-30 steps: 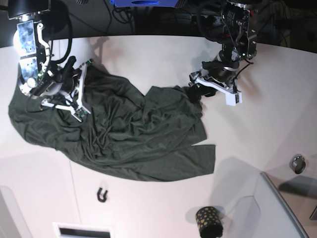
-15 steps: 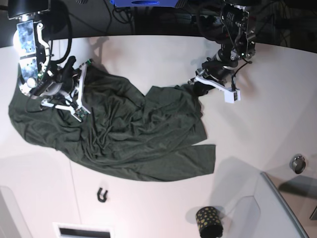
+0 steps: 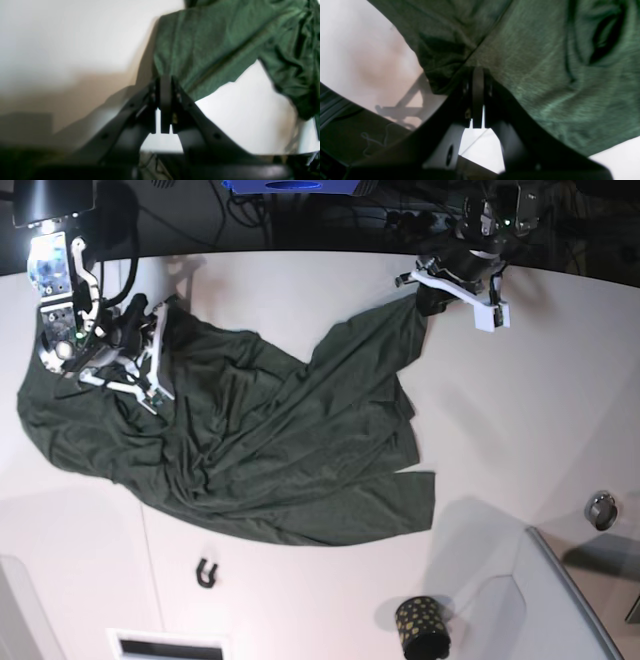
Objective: Layout the t-shirt on the table in an organized manner, then fold the t-shirt properly
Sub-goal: 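Grasp the shirt with the right gripper and drag it toward its arm base, then release the shirt and move the right gripper back over the shirt body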
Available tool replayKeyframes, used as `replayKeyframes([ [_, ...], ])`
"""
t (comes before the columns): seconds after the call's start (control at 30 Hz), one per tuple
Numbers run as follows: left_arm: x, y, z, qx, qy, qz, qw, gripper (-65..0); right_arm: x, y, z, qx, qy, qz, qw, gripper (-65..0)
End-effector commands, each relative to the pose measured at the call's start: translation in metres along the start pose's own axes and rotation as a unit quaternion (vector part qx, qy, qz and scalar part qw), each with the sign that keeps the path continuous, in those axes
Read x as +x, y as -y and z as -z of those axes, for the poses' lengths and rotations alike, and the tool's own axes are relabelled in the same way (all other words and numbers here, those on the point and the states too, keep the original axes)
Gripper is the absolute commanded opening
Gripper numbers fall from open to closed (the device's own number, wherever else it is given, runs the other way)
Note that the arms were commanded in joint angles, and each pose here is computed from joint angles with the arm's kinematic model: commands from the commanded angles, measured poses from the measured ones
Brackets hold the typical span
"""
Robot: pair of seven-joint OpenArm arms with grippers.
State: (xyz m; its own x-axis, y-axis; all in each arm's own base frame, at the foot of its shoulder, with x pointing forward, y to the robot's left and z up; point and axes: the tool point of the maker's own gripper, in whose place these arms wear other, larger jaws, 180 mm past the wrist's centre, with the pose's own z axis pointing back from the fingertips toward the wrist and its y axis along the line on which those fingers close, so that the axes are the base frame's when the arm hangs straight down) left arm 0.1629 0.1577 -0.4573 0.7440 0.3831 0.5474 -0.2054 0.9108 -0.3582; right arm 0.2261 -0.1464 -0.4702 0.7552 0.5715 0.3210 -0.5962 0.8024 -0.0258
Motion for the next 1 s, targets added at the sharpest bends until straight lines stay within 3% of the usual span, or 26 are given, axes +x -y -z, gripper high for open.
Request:
replayKeyframes([
  [0.0,0.015,0.001,-0.008,-0.007,0.023,0.013,1.000,-65.0,0.009,0.012,-0.004,-0.011,0.027,0.009,0.9995,-65.0],
  [0.2,0.008,-0.012,-0.026,0.007,0.011,0.034,0.999,-65.0,-0.008,0.050,0.004,-0.031,0.065,0.098,0.9925,-65.0],
  [0.43,0.008,-0.016,-0.038,0.011,0.007,0.050,0.999,-65.0,-0.055,0.091,0.015,-0.047,0.034,0.170,0.9838,-65.0],
  [0.77,0.012,-0.027,-0.049,0.024,-0.001,0.082,0.996,-65.0,-0.111,0.093,-0.004,-0.067,-0.014,0.138,0.9880,-65.0],
  [0.97,-0.003,-0.025,-0.047,0.023,-0.047,0.076,0.996,-65.0,-0.109,0.096,-0.020,-0.082,-0.021,0.115,0.9897,-65.0],
])
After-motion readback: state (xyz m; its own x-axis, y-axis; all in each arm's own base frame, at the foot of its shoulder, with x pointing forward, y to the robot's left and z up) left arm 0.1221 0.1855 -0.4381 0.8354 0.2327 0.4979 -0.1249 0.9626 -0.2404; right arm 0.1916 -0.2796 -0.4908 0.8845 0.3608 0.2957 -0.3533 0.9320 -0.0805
